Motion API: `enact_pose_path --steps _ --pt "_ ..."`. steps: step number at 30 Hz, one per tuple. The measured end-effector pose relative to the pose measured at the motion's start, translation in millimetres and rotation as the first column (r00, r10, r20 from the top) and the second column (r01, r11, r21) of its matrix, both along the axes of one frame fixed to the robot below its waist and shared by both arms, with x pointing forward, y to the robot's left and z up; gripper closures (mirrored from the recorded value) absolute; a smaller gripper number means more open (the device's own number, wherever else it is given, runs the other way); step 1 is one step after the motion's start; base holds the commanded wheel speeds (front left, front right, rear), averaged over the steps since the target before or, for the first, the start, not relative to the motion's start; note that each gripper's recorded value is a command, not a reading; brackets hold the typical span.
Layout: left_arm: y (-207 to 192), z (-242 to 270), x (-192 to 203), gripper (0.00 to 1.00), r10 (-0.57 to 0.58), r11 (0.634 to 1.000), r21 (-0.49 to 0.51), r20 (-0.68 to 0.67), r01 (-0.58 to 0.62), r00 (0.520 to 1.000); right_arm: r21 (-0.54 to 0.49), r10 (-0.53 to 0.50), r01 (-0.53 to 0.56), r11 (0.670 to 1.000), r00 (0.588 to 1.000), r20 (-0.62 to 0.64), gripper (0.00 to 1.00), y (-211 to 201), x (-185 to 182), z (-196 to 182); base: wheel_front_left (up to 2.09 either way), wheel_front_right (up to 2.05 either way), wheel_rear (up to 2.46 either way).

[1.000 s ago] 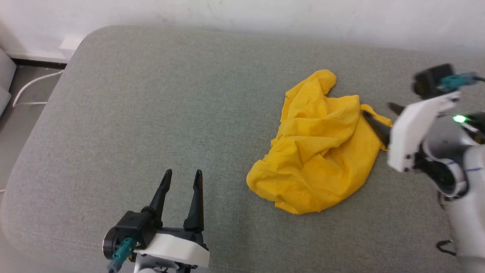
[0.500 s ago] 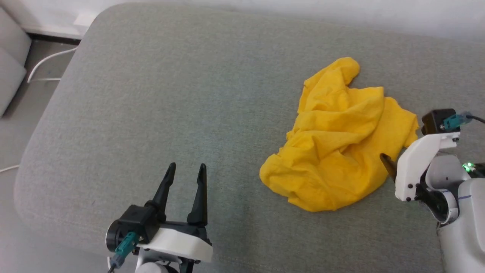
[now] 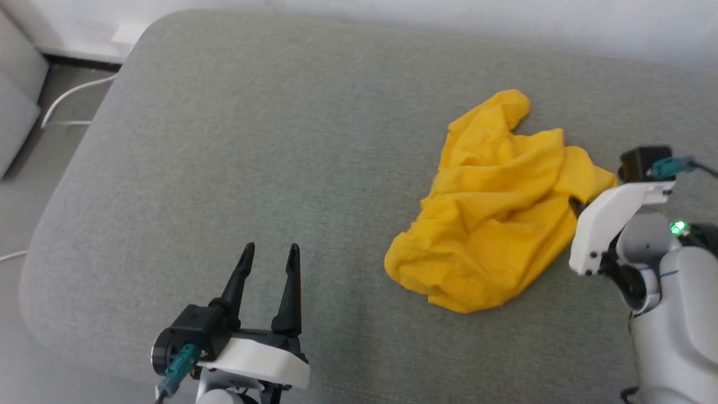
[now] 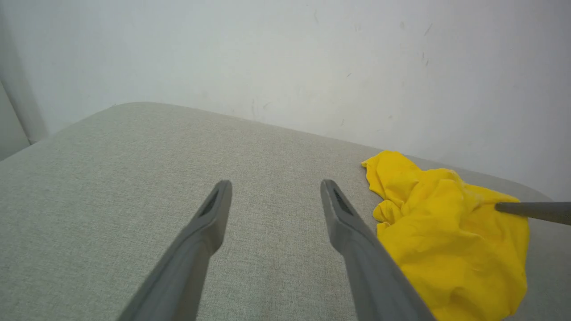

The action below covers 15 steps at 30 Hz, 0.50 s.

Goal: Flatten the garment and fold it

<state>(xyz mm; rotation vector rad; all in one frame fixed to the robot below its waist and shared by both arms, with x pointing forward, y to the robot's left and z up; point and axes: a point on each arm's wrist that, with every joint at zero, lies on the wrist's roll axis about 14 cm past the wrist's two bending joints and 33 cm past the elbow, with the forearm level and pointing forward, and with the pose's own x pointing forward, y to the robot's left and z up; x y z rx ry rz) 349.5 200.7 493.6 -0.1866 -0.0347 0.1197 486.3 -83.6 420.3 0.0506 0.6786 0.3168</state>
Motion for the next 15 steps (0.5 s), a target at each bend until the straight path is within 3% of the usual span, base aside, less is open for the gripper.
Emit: enact_pose_path --steps 4,9,12,15 --pt "-6 3 3 0.00 -0.020 1.000 -0.002 0.014 0.020 1.000 0.054 -0.059 0.052 0.997 0.991 0.118 1.00 -18 12 40 0.00 0.00 0.00" --pt "-13 8 8 0.00 -0.047 0.999 0.001 0.030 0.047 0.998 0.017 -0.208 0.210 0.977 0.947 0.245 1.00 -97 12 77 0.00 0.00 0.00" --pt "-15 6 9 0.00 -0.055 0.998 0.002 0.025 0.055 0.998 -0.056 -0.300 0.319 0.946 0.928 0.223 1.00 -149 -13 64 0.00 0.00 0.00" --pt "-16 0 8 0.00 -0.058 0.998 0.002 0.009 0.058 0.998 -0.151 -0.360 0.376 0.914 0.925 0.126 1.00 -181 -51 25 0.00 0.00 0.00"
